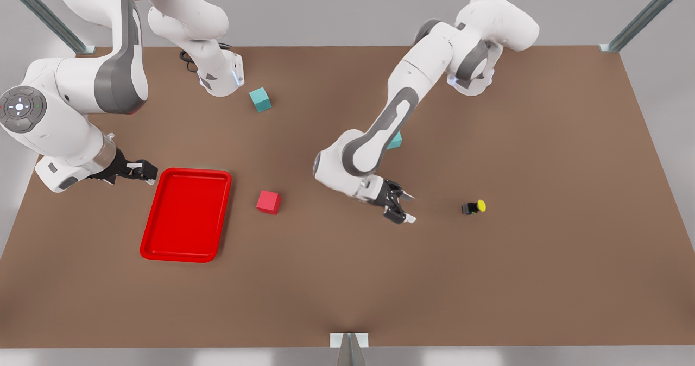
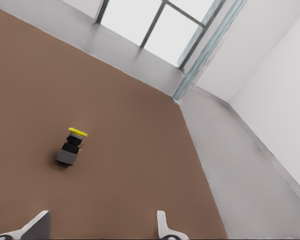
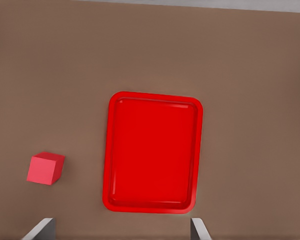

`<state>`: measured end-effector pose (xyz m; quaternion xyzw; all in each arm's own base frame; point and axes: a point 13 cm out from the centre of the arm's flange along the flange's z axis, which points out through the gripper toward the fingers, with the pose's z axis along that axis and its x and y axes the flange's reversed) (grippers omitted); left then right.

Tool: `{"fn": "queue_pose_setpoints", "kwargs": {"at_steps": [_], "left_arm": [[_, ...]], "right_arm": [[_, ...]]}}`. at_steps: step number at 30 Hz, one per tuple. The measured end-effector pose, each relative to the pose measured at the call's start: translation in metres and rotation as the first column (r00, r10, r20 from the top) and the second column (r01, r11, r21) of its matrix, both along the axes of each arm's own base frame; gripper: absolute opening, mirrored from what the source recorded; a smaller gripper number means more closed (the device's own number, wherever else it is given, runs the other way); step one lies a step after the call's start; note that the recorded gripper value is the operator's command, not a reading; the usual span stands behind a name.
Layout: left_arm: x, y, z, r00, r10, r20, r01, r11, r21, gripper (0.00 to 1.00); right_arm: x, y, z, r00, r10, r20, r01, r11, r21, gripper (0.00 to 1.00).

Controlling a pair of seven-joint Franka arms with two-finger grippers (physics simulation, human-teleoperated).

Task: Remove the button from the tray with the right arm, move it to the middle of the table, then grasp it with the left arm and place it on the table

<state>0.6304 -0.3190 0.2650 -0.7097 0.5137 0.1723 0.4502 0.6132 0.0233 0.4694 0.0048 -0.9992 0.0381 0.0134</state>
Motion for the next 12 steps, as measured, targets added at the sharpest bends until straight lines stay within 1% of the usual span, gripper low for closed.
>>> {"fn": "queue_pose_setpoints", "kwargs": {"at_steps": [1,2,3,4,5,6,7,9,12], "left_arm": [[0.03,0.084,0.067,0.99,0.119,-0.081,-0.131,0.978,-0.162,1.0],[0.041,0.174,0.115,0.964,0.189,-0.189,-0.24,0.923,-0.302,1.0],[0.036,0.237,0.154,0.945,0.174,-0.277,-0.281,0.866,-0.413,1.0],[0.02,0.272,0.188,0.936,0.099,-0.338,-0.269,0.821,-0.503,1.0],[-0.007,0.291,0.216,0.922,-0.013,-0.387,-0.232,0.782,-0.579,1.0],[-0.032,0.294,0.23,0.896,-0.142,-0.421,-0.178,0.753,-0.633,1.0],[-0.047,0.289,0.237,0.859,-0.267,-0.436,-0.116,0.728,-0.675,1.0],[-0.059,0.277,0.241,0.76,-0.482,-0.436,0.004,0.674,-0.739,1.0],[-0.063,0.266,0.241,0.578,-0.708,-0.406,0.15,0.581,-0.8,1.0]], "right_arm": [[0.0,0.0,0.0,1.0,0.0,0.0,0.0,1.0,0.0,1.0],[0.0,0.0,-0.001,1.0,0.0,-0.001,0.0,1.0,0.0,1.0],[0.0,0.0,-0.001,1.0,0.0,-0.002,0.0,1.0,-0.001,1.0],[0.0,0.0,-0.002,1.0,0.0,-0.002,0.0,1.0,-0.001,1.0],[0.0,0.0,-0.002,1.0,0.0,-0.003,0.0,1.0,-0.001,1.0],[0.0,0.0,-0.002,1.0,0.0,-0.003,0.0,1.0,-0.001,1.0],[0.001,0.0,-0.002,1.0,0.001,-0.002,-0.001,1.0,0.0,1.0],[0.0,0.002,-0.002,1.0,0.004,-0.003,-0.004,1.0,0.001,1.0],[0.0,0.002,-0.002,1.0,0.005,-0.003,-0.005,1.0,0.002,1.0]]}}
